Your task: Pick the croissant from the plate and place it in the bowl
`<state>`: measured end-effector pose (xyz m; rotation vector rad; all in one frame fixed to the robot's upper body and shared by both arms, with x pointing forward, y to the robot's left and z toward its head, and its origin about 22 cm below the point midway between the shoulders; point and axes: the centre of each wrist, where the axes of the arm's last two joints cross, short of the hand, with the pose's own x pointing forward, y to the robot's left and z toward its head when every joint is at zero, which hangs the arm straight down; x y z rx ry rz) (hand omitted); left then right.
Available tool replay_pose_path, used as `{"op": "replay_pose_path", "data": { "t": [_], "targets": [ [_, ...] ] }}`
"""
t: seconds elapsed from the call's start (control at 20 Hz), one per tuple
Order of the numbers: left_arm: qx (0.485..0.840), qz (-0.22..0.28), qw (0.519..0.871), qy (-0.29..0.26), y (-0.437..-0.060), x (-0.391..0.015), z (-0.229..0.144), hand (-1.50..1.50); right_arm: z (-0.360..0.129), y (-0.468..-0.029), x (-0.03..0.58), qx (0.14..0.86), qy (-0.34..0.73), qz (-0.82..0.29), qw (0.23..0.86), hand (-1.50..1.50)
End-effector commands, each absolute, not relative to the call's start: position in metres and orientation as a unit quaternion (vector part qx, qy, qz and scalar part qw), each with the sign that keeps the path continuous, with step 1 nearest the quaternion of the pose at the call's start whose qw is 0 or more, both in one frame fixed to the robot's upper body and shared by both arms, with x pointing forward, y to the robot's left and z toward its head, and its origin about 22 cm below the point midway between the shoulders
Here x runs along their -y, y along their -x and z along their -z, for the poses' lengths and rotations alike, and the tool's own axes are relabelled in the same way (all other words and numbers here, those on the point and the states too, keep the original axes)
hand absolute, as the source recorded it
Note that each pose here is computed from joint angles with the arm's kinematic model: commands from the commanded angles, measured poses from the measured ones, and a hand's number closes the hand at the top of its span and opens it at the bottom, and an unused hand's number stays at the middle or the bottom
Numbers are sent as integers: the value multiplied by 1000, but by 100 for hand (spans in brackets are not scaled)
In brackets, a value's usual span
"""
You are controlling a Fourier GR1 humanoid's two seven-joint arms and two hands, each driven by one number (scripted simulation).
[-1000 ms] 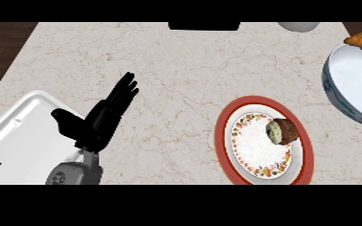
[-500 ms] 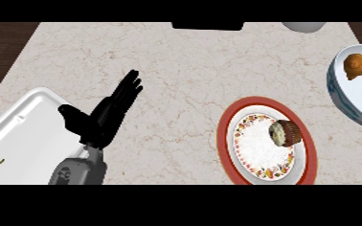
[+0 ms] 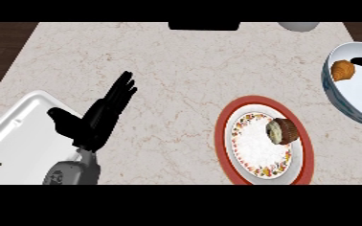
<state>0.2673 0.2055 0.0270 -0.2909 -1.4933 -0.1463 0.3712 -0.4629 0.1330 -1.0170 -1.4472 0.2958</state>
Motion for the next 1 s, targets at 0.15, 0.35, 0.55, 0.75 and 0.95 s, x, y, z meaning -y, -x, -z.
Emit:
{"op": "replay_pose_path", "data": {
  "t": [0.15,0.35,0.55,0.75,0.95],
  "targets": [
    [672,55,730,114,-256,-216,-21,0,-135,-349,486,779,337,22,528,-150],
    [662,36,742,97,-261,-223,-15,0,-142,-317,509,817,285,13,501,-150],
    [665,42,739,100,-256,-230,-21,0,-122,-262,536,833,257,42,488,-150],
    [669,24,738,88,-255,-227,-19,0,-117,-205,551,848,245,20,469,-150],
    [674,23,734,76,-252,-238,-25,0,-75,-133,545,849,232,6,474,150]
  ]
}}
